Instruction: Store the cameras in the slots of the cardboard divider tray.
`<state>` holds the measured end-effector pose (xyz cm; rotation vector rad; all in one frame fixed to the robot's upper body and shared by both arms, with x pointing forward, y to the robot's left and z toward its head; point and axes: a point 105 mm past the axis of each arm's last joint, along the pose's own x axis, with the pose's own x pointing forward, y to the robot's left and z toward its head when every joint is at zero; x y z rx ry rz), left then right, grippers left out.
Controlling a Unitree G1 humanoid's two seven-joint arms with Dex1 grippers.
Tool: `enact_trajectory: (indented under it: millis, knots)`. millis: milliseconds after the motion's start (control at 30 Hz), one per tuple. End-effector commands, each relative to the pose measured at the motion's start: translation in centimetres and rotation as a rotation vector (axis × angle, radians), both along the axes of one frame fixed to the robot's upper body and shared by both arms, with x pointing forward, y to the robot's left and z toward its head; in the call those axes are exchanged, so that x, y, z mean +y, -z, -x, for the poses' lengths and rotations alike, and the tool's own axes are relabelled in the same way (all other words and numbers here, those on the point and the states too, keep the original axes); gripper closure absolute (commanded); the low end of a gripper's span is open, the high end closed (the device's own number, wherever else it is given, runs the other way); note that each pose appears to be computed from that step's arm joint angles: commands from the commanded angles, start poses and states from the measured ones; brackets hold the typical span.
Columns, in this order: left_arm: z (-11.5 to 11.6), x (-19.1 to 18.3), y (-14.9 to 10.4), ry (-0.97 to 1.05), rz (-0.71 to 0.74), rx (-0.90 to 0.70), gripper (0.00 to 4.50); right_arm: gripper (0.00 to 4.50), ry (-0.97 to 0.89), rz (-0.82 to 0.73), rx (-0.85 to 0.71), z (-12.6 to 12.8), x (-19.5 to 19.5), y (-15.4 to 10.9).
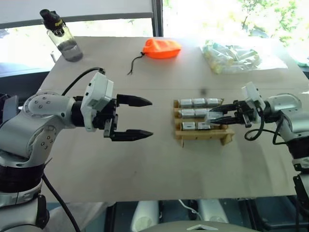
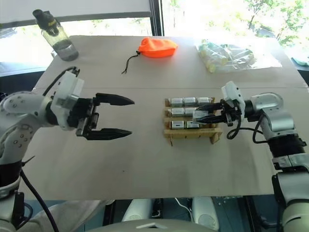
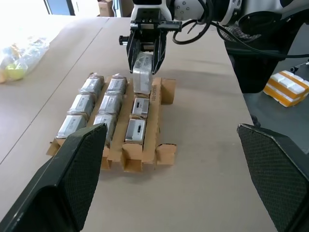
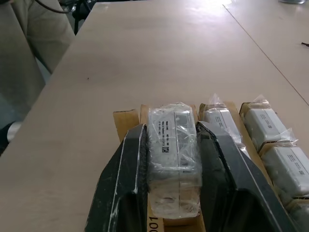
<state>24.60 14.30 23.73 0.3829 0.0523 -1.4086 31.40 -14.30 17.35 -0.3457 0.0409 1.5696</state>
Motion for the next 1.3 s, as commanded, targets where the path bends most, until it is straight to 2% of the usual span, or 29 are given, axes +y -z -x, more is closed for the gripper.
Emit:
enact_trajectory:
  millis: [33,633,1300]
  knots:
    - [0.9,0.0,-0.9,0.015,-0.008,-0.042,0.0,3.7,-0.067,0.024,-0.051,0.3,-0.6,-0.6]
    - [1.0,0.3,-0.9,0.003,-0.019,-0.021,0.0,3.7,-0.028,0.1,-0.031,-0.2,-2.7,0.5]
    - [0.9,0.4,-1.2,0.005,-0.031,-0.029,0.0,3.7,-0.049,0.134,-0.082,-0.7,-2.2,3.1]
